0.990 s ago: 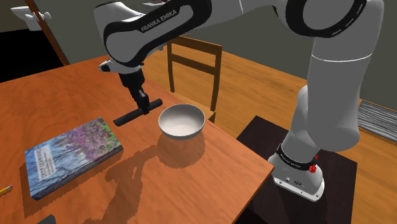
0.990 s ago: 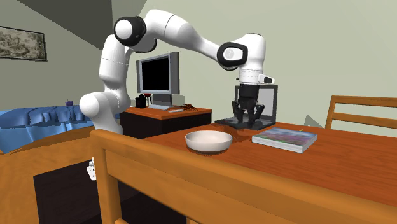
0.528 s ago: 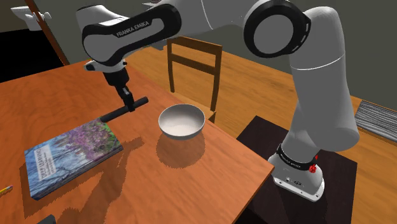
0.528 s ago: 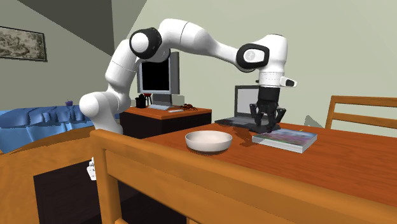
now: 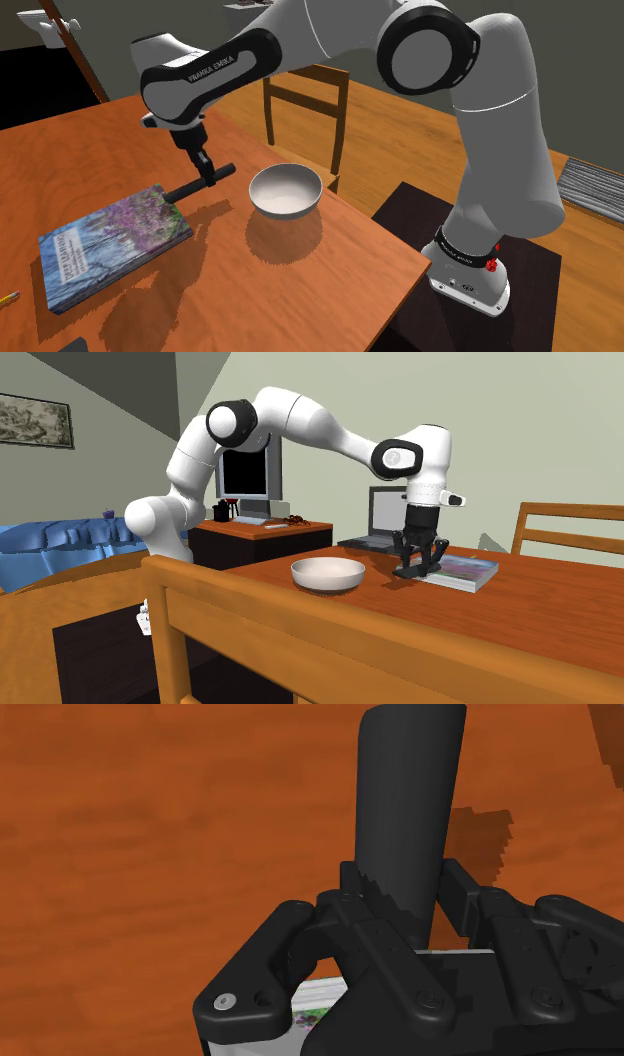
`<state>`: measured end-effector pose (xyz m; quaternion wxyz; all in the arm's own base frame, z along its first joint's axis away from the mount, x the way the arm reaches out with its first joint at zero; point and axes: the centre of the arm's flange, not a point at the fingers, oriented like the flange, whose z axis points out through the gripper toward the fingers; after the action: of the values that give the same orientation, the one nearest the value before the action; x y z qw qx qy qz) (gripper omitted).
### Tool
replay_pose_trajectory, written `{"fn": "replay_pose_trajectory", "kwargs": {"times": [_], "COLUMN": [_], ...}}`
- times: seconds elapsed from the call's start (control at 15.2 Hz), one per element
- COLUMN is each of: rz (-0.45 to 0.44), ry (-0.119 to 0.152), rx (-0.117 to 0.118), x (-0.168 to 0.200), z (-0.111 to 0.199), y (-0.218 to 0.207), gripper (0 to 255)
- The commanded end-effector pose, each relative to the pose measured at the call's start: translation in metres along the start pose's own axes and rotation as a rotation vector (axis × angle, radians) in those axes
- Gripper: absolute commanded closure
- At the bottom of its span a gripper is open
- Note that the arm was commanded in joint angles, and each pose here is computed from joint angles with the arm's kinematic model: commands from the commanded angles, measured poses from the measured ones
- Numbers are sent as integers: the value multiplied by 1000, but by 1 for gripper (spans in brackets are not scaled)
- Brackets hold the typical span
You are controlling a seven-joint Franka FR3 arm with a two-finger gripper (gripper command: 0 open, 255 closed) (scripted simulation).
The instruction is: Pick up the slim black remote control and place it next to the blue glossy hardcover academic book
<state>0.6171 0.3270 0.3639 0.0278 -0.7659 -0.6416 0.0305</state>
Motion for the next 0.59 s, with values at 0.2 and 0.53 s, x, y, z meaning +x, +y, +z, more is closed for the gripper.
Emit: {"fn": "replay_pose_trajectory", "kwargs": {"times": [0.2, 0.53], "rz": [0, 0], "ry": [0, 0], "rx": [-1, -1], "x": [1, 1], "z": [27, 36], "y": [3, 4], "gripper": [255, 255]}}
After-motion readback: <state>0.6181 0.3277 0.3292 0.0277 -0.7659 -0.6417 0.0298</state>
